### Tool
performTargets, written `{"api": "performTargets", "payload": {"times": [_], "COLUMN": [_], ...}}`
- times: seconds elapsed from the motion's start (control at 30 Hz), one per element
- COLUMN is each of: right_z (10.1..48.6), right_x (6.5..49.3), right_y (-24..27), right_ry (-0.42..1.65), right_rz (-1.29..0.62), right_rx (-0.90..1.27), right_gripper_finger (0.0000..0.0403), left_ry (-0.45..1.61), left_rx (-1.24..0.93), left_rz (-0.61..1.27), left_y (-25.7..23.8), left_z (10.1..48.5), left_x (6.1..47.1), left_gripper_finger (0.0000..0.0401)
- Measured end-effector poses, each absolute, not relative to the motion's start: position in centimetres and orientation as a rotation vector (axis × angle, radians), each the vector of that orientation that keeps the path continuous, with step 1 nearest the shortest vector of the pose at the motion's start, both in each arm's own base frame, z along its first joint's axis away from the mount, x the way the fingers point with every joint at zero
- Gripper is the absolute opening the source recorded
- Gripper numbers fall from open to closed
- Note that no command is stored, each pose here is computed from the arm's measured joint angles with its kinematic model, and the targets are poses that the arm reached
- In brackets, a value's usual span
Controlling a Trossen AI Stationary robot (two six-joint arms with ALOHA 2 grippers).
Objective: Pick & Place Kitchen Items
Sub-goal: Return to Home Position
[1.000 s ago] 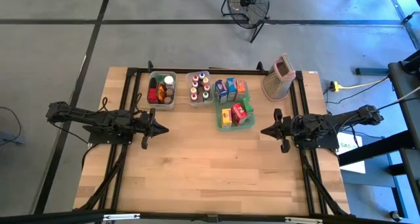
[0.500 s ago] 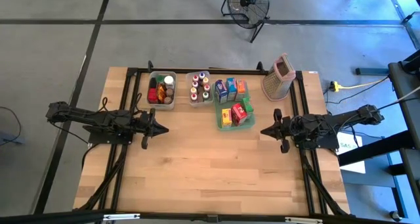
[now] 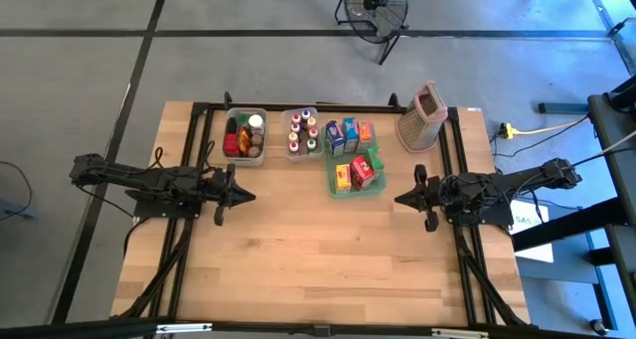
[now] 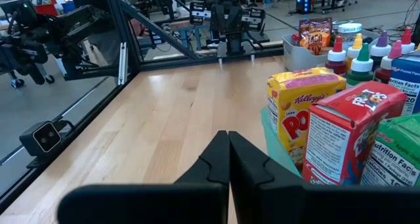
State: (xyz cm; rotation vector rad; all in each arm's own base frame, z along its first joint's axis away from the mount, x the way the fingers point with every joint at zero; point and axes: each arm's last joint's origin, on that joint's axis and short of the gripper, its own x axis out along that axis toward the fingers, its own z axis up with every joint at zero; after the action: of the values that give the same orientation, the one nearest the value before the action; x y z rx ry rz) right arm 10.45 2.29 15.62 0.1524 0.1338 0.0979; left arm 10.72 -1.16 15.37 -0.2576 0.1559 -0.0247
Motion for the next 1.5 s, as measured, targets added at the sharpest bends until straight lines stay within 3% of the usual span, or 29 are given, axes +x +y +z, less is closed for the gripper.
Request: {"api": "performTargets", "payload": {"times": [0.33,0.77,1.5], "right_z": [15.6,17.2,17.1], "right_x": [10.4,9.4,9.4], "right_y": [2.3,2.2,2.2], "right_ry": [0.131,-0.056,-0.038], "right_rz": [0.100,0.137,0.135], "right_rx": [0.153,0.192,0.188], "right_gripper_finger": [0.0000,0.0000,0.0000], "left_ry": [0.156,0.156,0.156], "left_rx": [-0.258,-0.258,-0.258], "left_rz": [-0.025,-0.025,-0.025], "left_y": [-1.2,-1.2,-1.2], "left_z": [15.4,15.4,15.4], "left_x": [10.7,10.7,10.7], "left_gripper_finger": [0.0008,0.0009,0.0012]}}
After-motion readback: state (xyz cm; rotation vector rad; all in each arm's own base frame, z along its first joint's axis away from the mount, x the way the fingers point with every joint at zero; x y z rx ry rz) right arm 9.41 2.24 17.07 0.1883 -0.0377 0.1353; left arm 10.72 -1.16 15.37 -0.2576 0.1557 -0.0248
